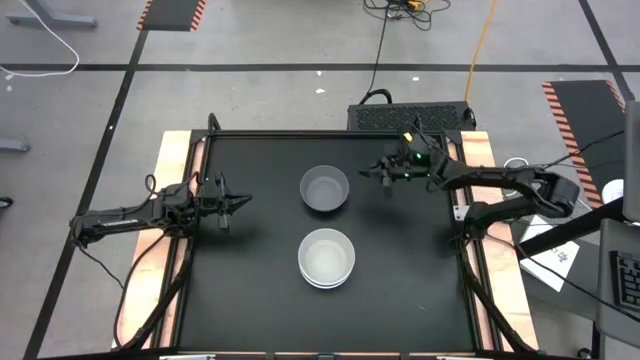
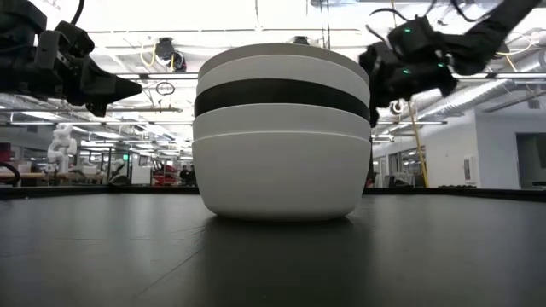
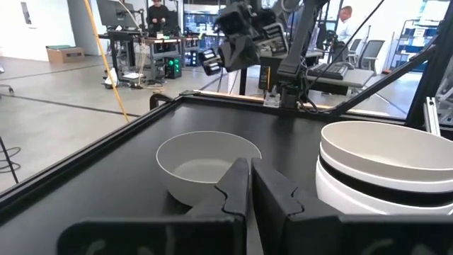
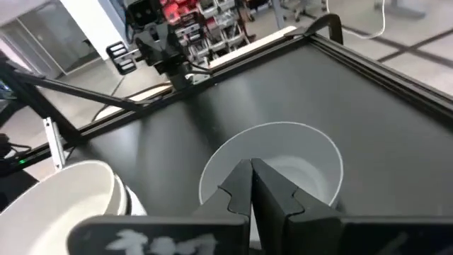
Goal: Nest bowls inside each other
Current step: Stack the dark gray bowl on the gray bowl
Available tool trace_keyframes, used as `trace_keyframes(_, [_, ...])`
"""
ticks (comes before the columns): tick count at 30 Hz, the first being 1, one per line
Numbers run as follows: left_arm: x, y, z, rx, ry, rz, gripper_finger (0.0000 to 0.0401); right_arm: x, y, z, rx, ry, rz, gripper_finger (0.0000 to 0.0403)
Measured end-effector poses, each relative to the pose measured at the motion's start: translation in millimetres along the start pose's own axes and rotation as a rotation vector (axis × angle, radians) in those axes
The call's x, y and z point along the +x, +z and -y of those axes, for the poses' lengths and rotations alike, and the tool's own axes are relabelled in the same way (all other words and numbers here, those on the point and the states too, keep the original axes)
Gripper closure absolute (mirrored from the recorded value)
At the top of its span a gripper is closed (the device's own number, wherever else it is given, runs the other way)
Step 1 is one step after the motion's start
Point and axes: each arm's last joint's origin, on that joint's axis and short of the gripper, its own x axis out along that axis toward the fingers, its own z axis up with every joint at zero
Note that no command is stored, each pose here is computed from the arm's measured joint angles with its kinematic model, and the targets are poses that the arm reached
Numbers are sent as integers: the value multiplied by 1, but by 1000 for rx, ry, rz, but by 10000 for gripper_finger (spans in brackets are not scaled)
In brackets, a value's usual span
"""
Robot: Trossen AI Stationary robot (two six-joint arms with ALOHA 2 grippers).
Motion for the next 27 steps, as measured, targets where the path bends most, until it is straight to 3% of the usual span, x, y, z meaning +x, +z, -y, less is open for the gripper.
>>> trace_keyframes(8, [0,0,0,4,0,0,380,19,33,17,38,-29,-57,403])
trace_keyframes(15, [0,0,0,9,1,-1,380,37,55,29,144,45,-176,393])
trace_keyframes(23, [0,0,0,31,1,-1,380,67,69,44,277,-4,-378,309])
trace_keyframes(27, [0,0,0,32,1,-5,380,72,73,48,297,-106,-485,262])
